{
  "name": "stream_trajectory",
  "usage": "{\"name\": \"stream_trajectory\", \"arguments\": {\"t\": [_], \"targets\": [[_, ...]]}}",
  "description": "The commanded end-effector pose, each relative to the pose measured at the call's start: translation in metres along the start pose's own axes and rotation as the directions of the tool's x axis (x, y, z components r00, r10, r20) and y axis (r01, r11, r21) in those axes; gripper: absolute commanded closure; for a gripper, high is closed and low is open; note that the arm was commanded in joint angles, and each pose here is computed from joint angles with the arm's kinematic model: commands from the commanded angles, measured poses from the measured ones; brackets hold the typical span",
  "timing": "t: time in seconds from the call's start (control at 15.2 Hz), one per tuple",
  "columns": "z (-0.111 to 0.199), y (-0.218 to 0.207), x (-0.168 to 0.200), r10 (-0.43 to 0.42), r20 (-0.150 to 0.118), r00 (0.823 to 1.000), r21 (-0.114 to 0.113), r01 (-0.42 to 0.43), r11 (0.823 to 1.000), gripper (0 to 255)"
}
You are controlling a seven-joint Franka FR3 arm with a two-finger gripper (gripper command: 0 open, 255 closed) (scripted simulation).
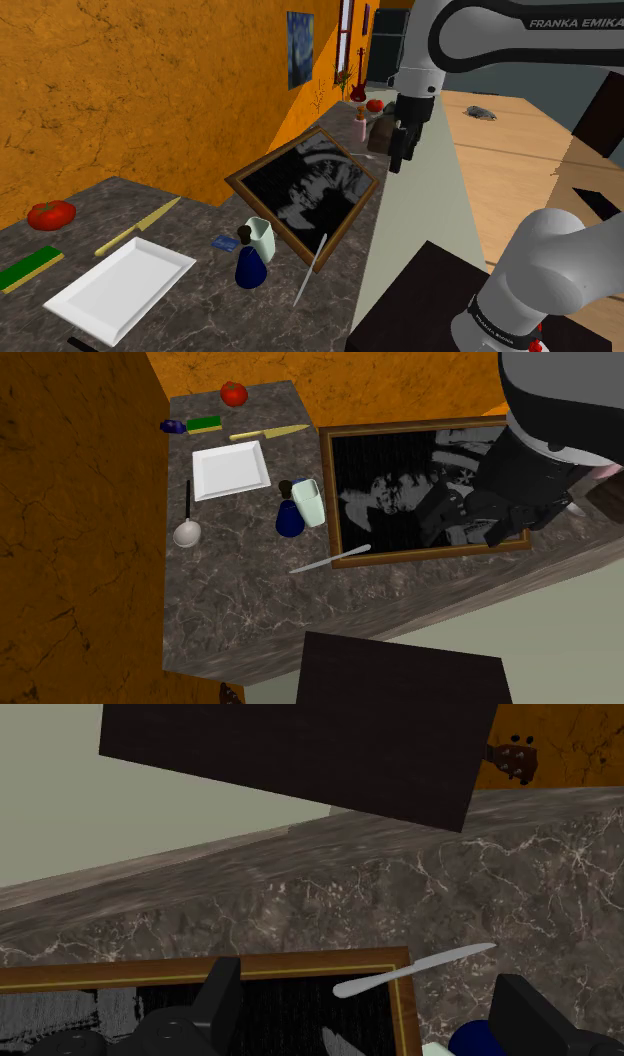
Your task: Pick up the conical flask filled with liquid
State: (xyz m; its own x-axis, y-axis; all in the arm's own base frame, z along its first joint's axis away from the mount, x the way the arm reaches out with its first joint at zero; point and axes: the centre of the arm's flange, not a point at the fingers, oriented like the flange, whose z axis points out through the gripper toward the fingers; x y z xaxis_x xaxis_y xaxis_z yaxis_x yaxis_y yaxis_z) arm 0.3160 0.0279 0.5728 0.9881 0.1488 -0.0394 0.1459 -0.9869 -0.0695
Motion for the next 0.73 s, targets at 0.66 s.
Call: {"name": "stream_trajectory", "arguments": {"t": [0.66], "targets": [[0.054,-0.082,0.088,-0.003,-0.012,1.0,-0.013,0.003,1.0,0]]}}
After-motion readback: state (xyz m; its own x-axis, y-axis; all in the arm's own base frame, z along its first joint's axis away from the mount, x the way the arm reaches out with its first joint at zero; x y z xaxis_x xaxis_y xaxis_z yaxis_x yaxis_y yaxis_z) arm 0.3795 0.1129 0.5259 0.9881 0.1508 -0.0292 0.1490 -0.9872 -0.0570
